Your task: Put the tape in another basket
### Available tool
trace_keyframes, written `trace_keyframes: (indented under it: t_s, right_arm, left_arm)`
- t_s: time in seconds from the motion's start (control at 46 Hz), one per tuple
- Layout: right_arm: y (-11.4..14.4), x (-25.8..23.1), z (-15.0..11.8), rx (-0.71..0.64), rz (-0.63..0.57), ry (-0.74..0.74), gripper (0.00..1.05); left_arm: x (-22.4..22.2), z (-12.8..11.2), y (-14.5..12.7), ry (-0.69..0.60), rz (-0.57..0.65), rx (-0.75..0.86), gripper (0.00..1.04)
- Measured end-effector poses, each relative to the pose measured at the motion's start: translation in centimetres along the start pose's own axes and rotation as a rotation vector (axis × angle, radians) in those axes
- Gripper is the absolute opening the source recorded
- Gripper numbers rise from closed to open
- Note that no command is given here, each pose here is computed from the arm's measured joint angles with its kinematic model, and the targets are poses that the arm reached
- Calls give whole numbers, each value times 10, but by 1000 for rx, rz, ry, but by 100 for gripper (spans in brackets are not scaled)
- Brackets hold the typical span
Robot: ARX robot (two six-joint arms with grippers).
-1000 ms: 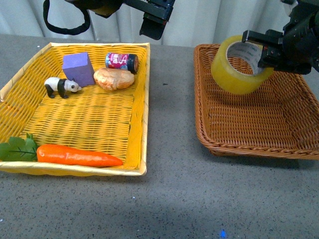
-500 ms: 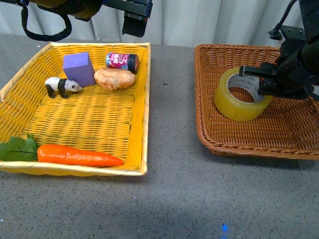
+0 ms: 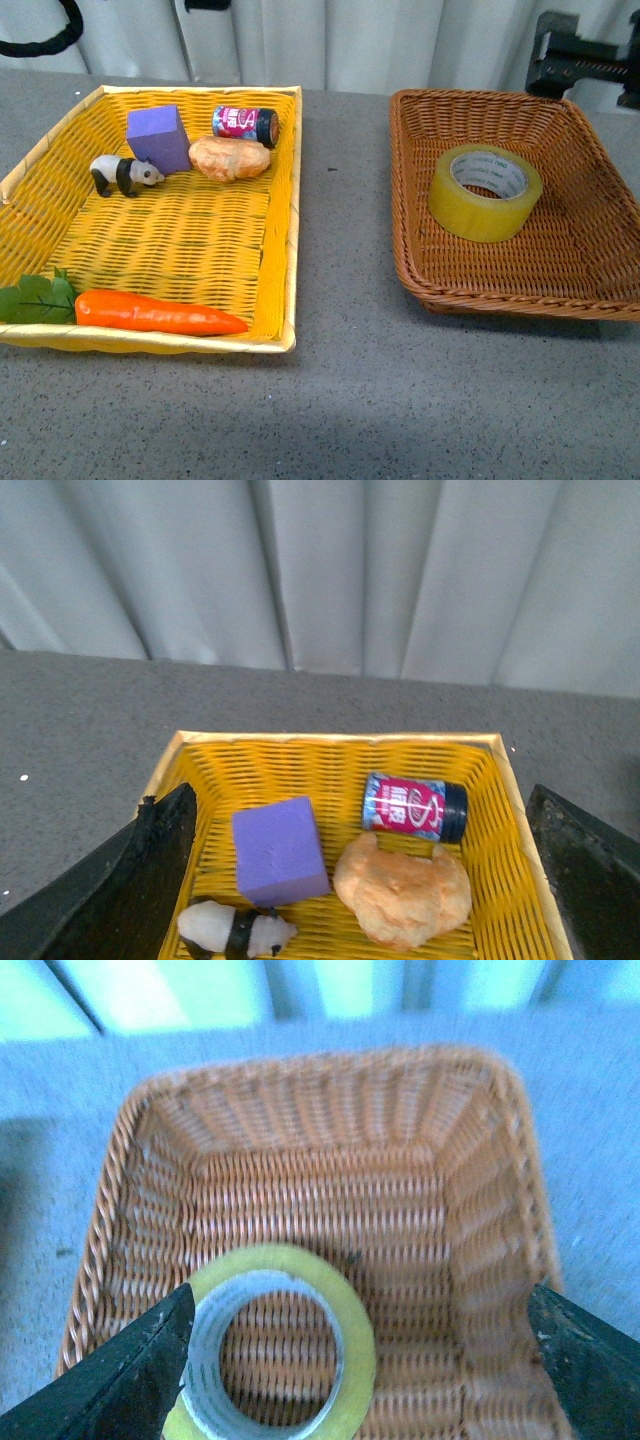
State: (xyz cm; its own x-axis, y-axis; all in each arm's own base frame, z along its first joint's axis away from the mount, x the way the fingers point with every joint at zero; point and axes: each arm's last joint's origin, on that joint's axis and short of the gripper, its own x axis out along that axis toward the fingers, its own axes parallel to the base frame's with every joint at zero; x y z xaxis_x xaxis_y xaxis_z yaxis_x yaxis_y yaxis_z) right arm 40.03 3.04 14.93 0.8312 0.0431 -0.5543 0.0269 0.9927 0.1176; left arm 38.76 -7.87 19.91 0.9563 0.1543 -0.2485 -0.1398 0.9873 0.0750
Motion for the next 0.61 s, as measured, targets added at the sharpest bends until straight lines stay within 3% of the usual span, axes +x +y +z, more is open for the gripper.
trace_keyframes:
  t_s: [0.13,0.239,0.37,0.522,0.565,0.609]
  right_arm:
    - [-4,-27,-11,-77,-9,-351,79]
    - [-16,-85,-41,-106,0,-565,55]
    - [-31,-136,-67,-114,-11,-596,32]
    - [-34,-156,-87,-117,-13,-572,12]
    - [-34,-162,-91,-118,-11,-569,2]
    - [-34,-168,-95,-120,-12,-570,1]
  left_arm:
    - [-16,-5,15,-172,-131,-51,82]
    - [-60,-19,39,-253,-154,-66,58]
    - [-100,-33,57,-258,-153,-66,35]
    - [-122,-48,69,-248,-153,-63,13]
    - [-129,-54,73,-243,-153,-63,4]
    - [-136,-58,77,-242,-155,-61,4]
